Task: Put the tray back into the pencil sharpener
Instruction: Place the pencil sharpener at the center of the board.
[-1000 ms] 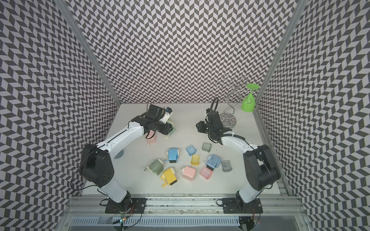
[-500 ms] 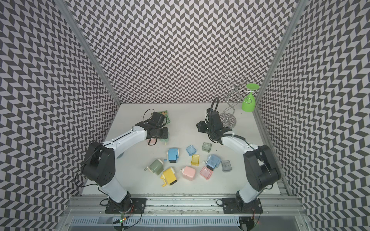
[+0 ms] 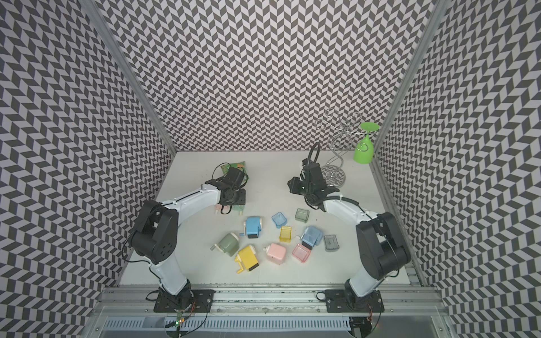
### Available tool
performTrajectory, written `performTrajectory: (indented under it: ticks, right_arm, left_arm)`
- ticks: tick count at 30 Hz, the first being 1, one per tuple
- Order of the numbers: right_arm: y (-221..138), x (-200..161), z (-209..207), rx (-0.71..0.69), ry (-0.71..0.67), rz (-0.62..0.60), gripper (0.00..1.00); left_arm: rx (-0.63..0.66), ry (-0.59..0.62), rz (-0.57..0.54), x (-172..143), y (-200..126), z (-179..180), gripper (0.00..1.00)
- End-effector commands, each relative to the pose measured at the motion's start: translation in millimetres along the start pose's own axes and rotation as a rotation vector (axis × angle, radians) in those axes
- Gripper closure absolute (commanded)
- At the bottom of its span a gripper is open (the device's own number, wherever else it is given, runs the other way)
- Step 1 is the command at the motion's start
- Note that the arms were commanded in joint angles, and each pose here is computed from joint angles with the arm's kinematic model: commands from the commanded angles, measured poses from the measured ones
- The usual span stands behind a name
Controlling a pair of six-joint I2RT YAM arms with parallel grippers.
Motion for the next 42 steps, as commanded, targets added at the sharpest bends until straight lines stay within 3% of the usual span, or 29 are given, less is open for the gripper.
performTrajectory:
  ticks: [1,4,9,21,27,31,38,42]
  right_arm:
    - [-10,8,11,0.024,-0.015,-0.043,0.75]
    - [-11,9,11,0.022,-0.017,-0.047,0.75]
    - [-11,9,11,0.021,-0.013,-0.049,0.74]
    - [-9,10,10,0.008,-0.015,-0.048,0.7]
    - [-10,10,10,-0.001,-0.024,-0.049,0.68]
    - [-12,9,11,-0.006,-0.032,-0.048,0.67]
    - [-15,2,10,-0.041,-0.1,-0.033,0.66]
    - [-16,-7,17,-0.056,-0.19,0.003,0.66]
  left_arm:
    - [0.003,-0.012,-0.055,13,0,-7,0.72]
    - [0.007,-0.011,-0.048,11,5,-7,0.63]
    - [0.009,-0.015,-0.056,13,6,-8,0.59]
    - [0.013,-0.001,-0.101,17,-5,-8,0.31]
    - [0.001,-0.005,-0.138,22,-17,-9,0.27]
    - [-0.006,-0.004,-0.231,32,-47,-12,0.26]
    - [-0.036,0.04,-0.53,44,-130,-13,0.29]
    - [-0.061,0.134,-0.688,41,-163,-2,0.32]
Point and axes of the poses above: each gripper's point midway between its finger pads, its own y axis out along the fingers, its own z axis along the line the jaws close on, x = y × z, the point moved 10 cm from there along -y, back along the fingers
